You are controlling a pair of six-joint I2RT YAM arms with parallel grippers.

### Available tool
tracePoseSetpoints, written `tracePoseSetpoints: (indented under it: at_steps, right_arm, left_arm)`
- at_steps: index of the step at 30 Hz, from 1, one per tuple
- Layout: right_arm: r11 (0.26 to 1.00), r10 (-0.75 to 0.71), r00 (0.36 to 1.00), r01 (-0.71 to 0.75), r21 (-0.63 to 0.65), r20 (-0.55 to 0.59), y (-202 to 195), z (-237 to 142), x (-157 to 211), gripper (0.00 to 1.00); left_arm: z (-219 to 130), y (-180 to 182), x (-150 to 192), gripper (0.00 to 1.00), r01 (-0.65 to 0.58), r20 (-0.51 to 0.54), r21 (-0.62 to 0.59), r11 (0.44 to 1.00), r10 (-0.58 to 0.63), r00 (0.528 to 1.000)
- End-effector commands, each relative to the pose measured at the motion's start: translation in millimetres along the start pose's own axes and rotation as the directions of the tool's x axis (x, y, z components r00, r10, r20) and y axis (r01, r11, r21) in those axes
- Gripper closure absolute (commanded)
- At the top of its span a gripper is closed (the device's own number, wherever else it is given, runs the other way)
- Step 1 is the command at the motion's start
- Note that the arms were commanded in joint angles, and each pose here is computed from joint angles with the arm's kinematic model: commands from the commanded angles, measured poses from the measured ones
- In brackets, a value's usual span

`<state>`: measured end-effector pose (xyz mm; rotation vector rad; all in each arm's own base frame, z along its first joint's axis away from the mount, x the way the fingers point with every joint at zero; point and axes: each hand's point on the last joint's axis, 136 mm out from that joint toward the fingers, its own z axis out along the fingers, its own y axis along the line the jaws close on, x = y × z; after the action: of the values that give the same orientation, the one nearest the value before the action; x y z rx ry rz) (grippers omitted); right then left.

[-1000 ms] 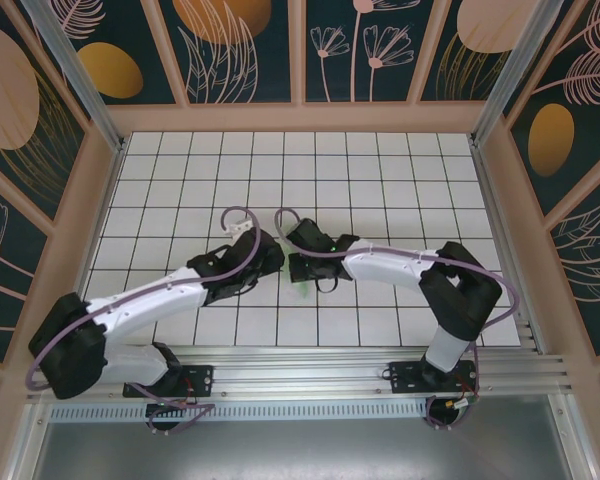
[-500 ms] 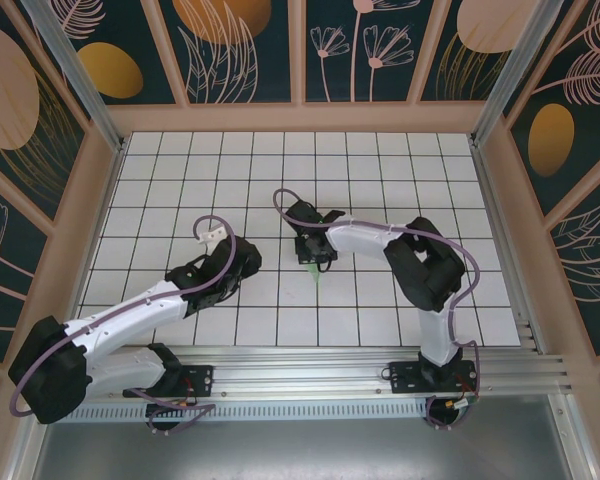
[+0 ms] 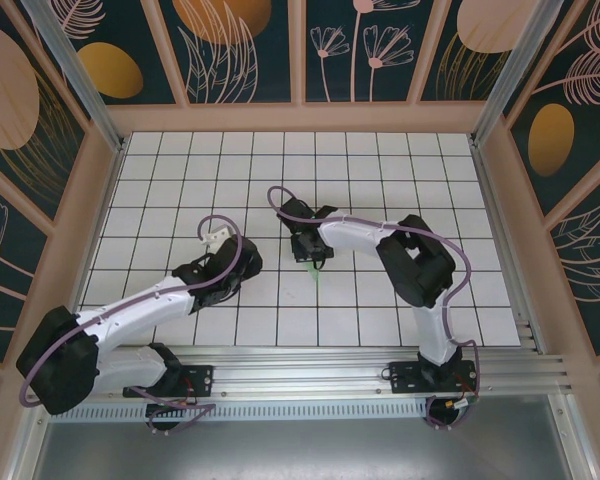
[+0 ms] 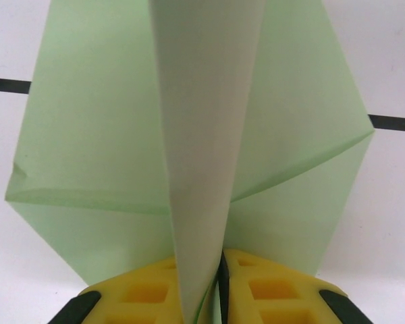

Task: Fold a paper plane with a square sheet of paper (pick it up from the middle)
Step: Move the paper plane to the center of the table.

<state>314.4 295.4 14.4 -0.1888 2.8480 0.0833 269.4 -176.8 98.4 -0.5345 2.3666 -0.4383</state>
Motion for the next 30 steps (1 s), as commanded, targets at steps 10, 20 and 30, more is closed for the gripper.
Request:
tracePoseSetpoints:
  at_steps: [10, 20, 30]
  right_arm:
    - [0.997, 0.049, 0.998, -0.046, 0.060, -0.035, -4, 16, 7, 0.88]
    - [0.995, 0.098, 0.984, -0.096, -0.021, 0.150, 5, -58, -48, 0.68]
    - [0.990, 0.142, 0.903, -0.120, -0.078, 0.407, -15, -158, -89, 0.56]
  left_arm:
    - [0, -14, -12, 0.51, -0.003, 0.021, 0.016, 1.000, 0.003, 1.000]
    - [-7, -11, -40, 0.50, -0.053, 0.102, -0.039, 0.998, 0.057, 0.993]
    - [-9, 5, -86, 0.50, -0.048, 0.181, -0.098, 0.994, 0.065, 0.981]
